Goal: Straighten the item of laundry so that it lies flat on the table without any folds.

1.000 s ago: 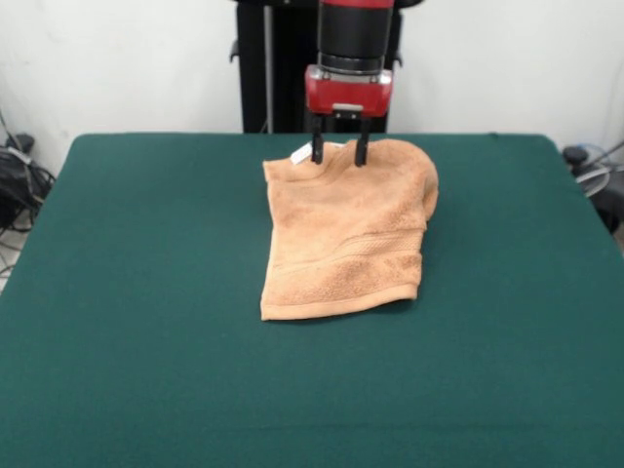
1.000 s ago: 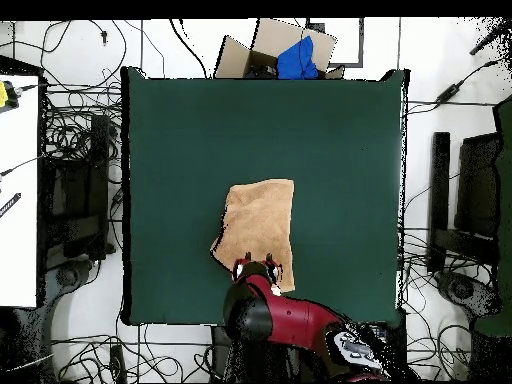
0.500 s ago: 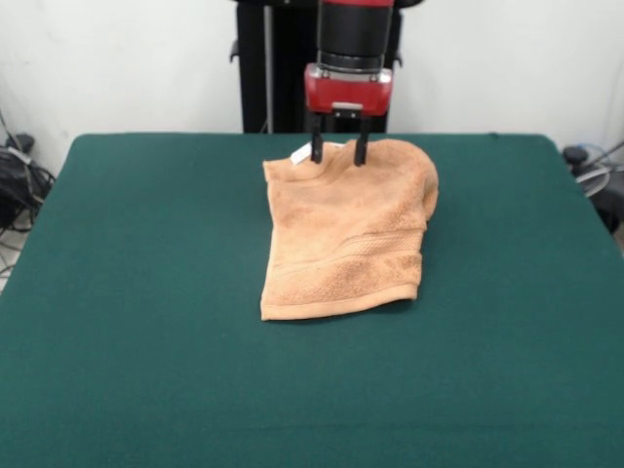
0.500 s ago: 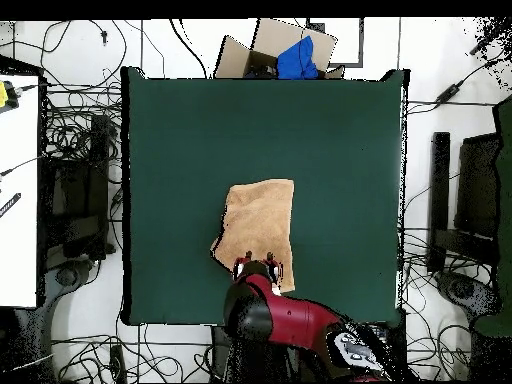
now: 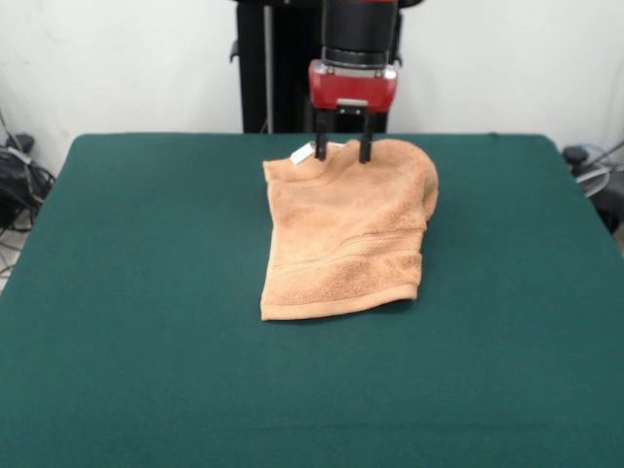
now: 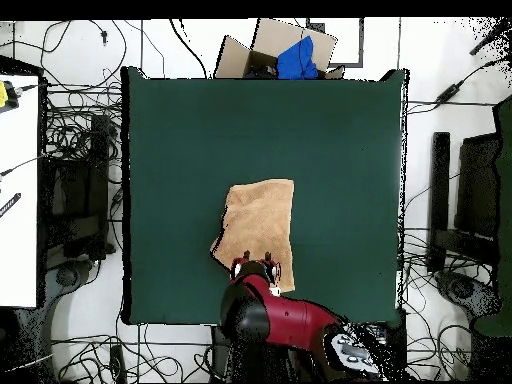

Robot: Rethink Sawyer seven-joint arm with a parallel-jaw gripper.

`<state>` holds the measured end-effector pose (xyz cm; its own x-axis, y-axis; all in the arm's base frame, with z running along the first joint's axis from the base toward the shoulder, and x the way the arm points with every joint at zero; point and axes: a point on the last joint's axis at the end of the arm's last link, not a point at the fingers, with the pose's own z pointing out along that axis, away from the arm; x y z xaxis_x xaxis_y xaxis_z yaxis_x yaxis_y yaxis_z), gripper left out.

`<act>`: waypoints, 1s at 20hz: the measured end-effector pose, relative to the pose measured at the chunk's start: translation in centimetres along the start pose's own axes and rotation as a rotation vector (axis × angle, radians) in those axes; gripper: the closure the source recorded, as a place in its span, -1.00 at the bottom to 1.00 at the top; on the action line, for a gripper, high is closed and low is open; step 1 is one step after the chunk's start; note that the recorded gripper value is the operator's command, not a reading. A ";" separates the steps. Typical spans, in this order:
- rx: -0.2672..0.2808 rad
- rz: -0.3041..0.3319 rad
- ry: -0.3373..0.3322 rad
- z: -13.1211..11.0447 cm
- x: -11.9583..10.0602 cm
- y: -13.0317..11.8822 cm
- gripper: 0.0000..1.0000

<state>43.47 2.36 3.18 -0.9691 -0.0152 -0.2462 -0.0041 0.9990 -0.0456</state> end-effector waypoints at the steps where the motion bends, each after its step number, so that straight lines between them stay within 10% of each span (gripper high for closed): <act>1: -0.001 -0.003 -0.001 -0.1 0.0 0.3 -1.00; 20: -0.012 -0.009 -0.026 -1.1 -1.6 4.3 -1.00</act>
<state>44.71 6.77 4.40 -0.9624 -0.0252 -0.2706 -0.0160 0.9992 -0.0360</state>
